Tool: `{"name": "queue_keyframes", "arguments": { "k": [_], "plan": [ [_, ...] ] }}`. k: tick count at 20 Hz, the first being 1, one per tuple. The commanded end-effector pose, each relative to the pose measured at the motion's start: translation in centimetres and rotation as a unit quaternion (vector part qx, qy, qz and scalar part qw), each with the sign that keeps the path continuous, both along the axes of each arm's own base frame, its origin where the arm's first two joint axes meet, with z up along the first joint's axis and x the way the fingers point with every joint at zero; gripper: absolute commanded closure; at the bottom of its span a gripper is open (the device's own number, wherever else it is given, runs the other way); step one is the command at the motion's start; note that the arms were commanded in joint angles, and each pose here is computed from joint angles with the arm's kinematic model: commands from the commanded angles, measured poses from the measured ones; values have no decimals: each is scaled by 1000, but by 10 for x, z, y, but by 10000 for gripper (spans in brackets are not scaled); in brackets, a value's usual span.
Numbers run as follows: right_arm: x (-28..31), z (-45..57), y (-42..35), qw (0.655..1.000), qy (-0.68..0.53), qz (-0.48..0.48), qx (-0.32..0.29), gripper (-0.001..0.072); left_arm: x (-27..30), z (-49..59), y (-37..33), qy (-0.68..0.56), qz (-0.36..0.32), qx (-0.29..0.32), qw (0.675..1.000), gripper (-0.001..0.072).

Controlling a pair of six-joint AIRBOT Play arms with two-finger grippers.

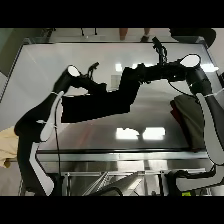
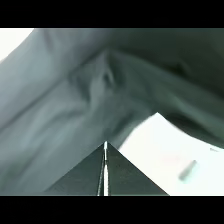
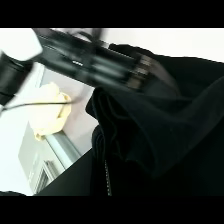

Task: Fold the shirts.

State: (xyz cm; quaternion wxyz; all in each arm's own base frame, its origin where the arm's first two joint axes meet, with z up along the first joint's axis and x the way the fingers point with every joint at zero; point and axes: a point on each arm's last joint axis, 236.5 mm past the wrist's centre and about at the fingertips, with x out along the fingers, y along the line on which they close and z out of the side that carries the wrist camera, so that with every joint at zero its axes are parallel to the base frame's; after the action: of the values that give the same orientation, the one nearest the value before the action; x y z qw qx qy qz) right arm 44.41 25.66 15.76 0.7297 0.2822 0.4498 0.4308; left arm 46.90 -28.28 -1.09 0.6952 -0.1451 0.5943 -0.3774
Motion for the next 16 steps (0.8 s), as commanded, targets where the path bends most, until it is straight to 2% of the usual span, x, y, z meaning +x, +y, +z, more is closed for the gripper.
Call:
{"name": "queue_keyframes", "arguments": {
  "k": [1, 4, 8, 12, 16],
  "plan": [
    [-1, 4, 9, 1000, -1, 0, 7, 694, -15, 64, 71, -11, -10, 8, 1000, 693],
    [-4, 6, 21, 1000, -5, 4, 13, 694, -25, 113, 128, -48, 49, 6, 998, 693],
    [-11, 14, 49, 999, -11, 14, 30, 693, -80, 119, 170, -28, 82, 10, 996, 693],
    [-18, 7, 62, 999, -13, 30, 26, 694, -129, 98, 178, -5, 103, 10, 995, 692],
    [-18, 4, 38, 1000, 2, 29, 8, 694, -140, 76, 181, -16, 145, 16, 989, 692]
  ]
}}
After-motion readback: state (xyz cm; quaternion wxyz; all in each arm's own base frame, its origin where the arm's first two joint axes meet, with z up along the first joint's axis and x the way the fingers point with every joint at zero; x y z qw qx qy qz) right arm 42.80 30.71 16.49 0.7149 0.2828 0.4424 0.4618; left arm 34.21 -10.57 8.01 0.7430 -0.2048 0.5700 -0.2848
